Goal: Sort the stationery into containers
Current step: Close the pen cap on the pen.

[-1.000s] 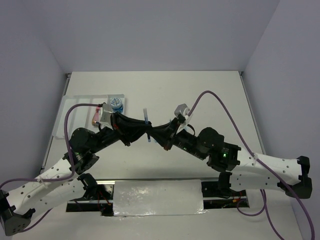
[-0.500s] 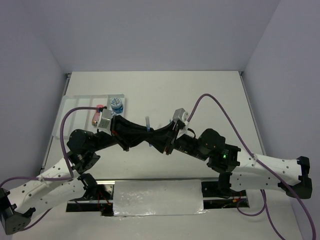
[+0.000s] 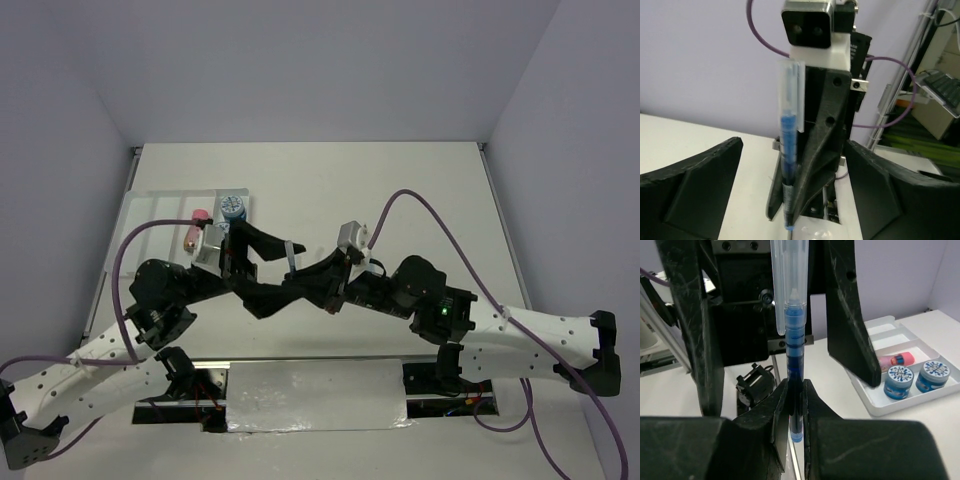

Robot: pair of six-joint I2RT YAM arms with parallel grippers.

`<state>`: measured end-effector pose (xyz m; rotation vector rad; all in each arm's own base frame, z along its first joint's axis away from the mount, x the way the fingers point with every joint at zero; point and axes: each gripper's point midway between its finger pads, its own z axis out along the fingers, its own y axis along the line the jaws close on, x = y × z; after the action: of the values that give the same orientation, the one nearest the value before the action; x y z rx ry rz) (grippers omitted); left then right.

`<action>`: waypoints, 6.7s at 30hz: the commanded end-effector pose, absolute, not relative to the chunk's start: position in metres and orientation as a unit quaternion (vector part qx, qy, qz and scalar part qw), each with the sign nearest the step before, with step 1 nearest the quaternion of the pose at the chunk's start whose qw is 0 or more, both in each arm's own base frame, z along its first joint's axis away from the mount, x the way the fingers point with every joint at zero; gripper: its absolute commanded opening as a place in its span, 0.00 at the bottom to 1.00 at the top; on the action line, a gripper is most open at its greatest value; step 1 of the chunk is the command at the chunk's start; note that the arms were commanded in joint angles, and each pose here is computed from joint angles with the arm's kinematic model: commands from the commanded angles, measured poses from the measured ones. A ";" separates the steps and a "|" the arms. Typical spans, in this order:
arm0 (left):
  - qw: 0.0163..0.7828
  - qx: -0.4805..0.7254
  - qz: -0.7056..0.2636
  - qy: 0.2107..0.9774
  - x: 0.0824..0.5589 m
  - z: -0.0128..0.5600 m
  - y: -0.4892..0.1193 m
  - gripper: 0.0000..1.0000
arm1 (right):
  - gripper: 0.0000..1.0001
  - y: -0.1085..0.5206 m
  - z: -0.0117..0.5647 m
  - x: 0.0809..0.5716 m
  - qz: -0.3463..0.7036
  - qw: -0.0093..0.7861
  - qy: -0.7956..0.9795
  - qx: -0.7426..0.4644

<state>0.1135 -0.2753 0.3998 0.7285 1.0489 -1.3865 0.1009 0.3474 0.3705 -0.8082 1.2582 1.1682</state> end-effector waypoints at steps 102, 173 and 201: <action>0.541 0.236 -0.474 0.654 0.138 0.375 -0.292 0.40 | 0.00 0.311 0.423 0.099 0.563 0.560 0.477 -0.377; 0.559 0.245 -0.505 0.611 0.144 0.435 -0.324 0.00 | 0.00 0.273 0.431 0.127 0.547 0.607 0.510 -0.269; 0.589 0.230 -0.443 0.636 0.155 0.425 -0.289 0.00 | 0.00 0.302 0.413 0.113 0.579 0.547 0.483 -0.364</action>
<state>0.1583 -0.2962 0.4487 0.4270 1.3551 -1.1542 0.1155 0.3122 0.3638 -0.9425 1.3781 1.3945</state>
